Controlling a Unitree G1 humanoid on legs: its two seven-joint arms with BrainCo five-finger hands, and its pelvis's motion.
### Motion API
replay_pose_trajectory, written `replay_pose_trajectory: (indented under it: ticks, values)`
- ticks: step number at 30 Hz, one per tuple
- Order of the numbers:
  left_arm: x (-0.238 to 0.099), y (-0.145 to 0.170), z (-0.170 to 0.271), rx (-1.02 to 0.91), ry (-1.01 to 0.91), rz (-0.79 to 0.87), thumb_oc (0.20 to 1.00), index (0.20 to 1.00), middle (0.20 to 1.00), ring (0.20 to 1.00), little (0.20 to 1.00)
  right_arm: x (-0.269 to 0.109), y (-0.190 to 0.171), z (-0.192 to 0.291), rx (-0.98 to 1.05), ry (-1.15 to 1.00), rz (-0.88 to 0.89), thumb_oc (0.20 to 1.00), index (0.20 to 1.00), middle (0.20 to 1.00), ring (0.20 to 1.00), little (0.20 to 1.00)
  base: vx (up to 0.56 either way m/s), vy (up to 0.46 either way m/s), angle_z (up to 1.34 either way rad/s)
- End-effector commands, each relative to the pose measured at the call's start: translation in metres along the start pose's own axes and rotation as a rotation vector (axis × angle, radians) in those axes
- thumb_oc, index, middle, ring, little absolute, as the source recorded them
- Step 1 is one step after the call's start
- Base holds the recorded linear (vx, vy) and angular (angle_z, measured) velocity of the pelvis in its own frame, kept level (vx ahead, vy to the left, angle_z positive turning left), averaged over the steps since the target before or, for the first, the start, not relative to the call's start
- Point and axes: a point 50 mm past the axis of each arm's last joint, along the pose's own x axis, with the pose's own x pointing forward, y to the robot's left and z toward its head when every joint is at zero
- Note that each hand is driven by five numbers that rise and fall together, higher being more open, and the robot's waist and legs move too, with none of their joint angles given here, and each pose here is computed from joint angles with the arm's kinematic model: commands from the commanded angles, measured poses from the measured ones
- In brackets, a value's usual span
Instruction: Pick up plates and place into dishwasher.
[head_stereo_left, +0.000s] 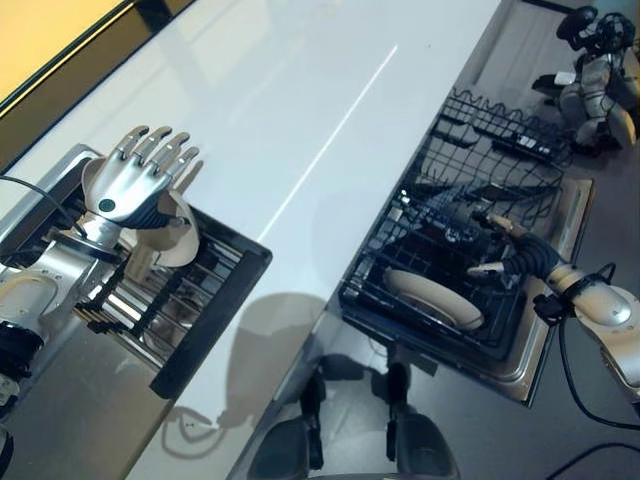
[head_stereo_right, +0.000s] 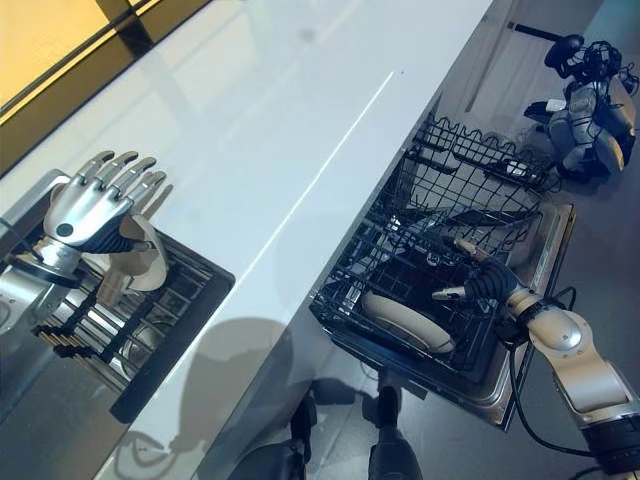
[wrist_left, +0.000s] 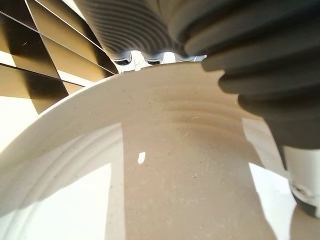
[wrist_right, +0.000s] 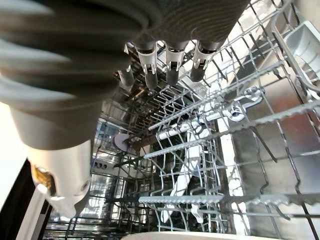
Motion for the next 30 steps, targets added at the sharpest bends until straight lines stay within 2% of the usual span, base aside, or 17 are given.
replay_pose_trajectory:
  ticks: [1,15,30]
  values:
    - [-0.014,-0.009,-0.032,0.125,0.149,-0.103,0.200,0.200,0.200,0.200,0.200,0.001,-0.014,0.019,-0.037,-0.103,-0.028,1.000,1.000,1.000,1.000,1.000,0.05,0.027,0.04]
    - [-0.035,-0.011,-0.033,0.101,0.231,-0.021,0.200,0.200,0.200,0.200,0.200,0.001,-0.011,0.017,-0.028,-0.079,-0.014,1.000,1.000,1.000,1.000,1.000,0.01,0.004,0.03]
    - [-0.042,-0.007,-0.042,0.151,0.339,0.070,0.200,0.200,0.200,0.200,0.200,-0.001,-0.010,0.017,-0.018,-0.094,-0.037,1.000,1.000,1.000,1.000,1.000,-0.01,0.002,0.01]
